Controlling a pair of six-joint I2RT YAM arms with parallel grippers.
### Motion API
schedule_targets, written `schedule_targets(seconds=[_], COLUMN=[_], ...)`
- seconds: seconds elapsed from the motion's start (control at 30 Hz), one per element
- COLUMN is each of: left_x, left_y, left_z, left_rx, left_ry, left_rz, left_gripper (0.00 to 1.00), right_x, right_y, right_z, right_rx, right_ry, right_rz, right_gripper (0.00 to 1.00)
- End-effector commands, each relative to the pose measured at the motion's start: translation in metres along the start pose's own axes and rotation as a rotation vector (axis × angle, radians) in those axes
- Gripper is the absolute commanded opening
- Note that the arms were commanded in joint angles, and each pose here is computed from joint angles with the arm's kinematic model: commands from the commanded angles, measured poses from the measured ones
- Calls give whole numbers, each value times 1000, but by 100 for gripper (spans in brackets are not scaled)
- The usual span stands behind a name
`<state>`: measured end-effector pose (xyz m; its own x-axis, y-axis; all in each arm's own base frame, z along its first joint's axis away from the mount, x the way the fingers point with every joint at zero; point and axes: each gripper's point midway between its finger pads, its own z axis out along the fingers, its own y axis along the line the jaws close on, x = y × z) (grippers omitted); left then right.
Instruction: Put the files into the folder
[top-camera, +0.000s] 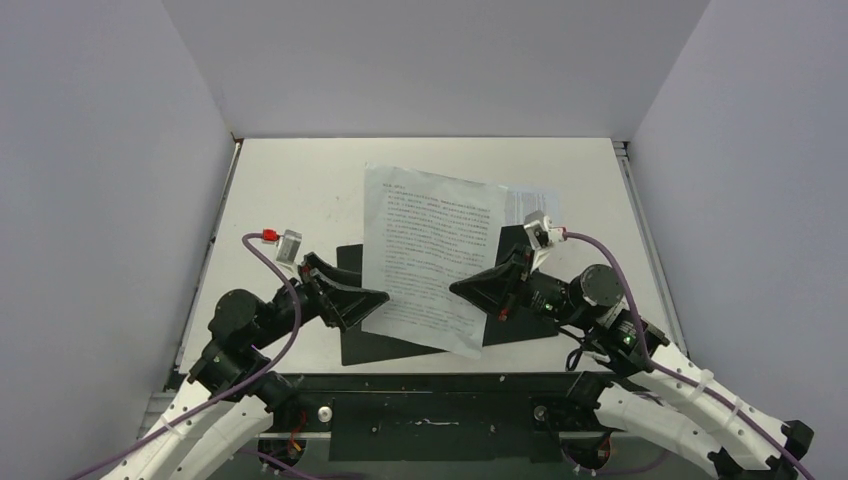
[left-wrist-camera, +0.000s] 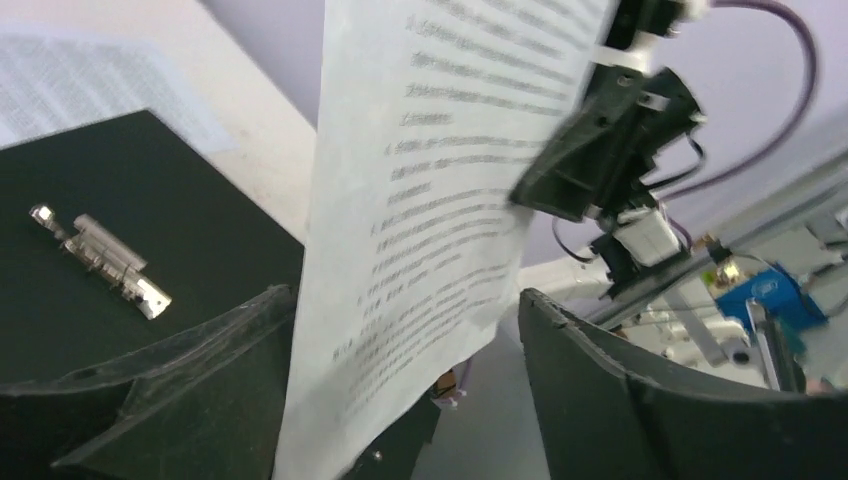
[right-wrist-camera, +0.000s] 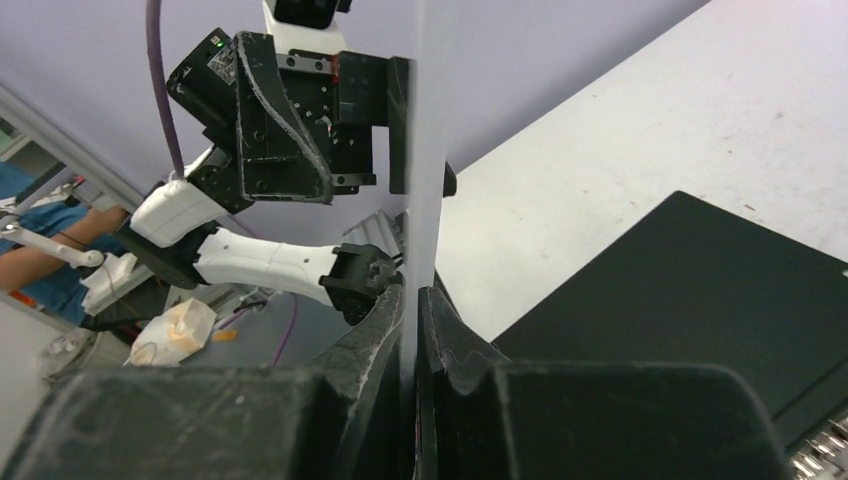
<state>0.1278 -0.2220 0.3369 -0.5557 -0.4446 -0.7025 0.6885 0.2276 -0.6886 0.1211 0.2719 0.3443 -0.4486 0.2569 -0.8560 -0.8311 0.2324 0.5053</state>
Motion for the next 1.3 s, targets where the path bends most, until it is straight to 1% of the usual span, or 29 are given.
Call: schedule_targets(seconds=[0.0,0.07,0.2,0.47,0.63,0.73,0.87,1.03,1.17,1.27], left_x=[-2,1,9,34,44,54,66,78,87,94], left_y=[56,73,99,132,148,154,163,169,172,174], left_z=[-7,-11,-10,3,8,11,14,14,14,13], left_rx=[-279,-362,-463,-534,-571,-568,-573,-573,-565,-562], left_ry=[-58,-56,-26,60,103,127,154,185,203,225], left_rz=[-16,-19,-27,-59,-64,-80,-115,-127,-143,-155], left_gripper=[84,89,94,97,97,97,97,97,97,97], right_x=[-6,-1,9,7,2,6,13,16,29,35], right_y=[-20,-35,-63,-98,-123,-136,-161,-184,-187,-193], right_z=[0,-2,-9,-22,-36,-43,-55,-71,-66,-66], right_rx=[142,227,391,591,612,602,635,691,637,631], right_ry=[62,119,243,366,417,438,444,410,395,376], right_rz=[-87,-109,-126,-55,77,171,299,374,463,504], right_gripper=[5,5,5,5,5,5,5,5,5,5])
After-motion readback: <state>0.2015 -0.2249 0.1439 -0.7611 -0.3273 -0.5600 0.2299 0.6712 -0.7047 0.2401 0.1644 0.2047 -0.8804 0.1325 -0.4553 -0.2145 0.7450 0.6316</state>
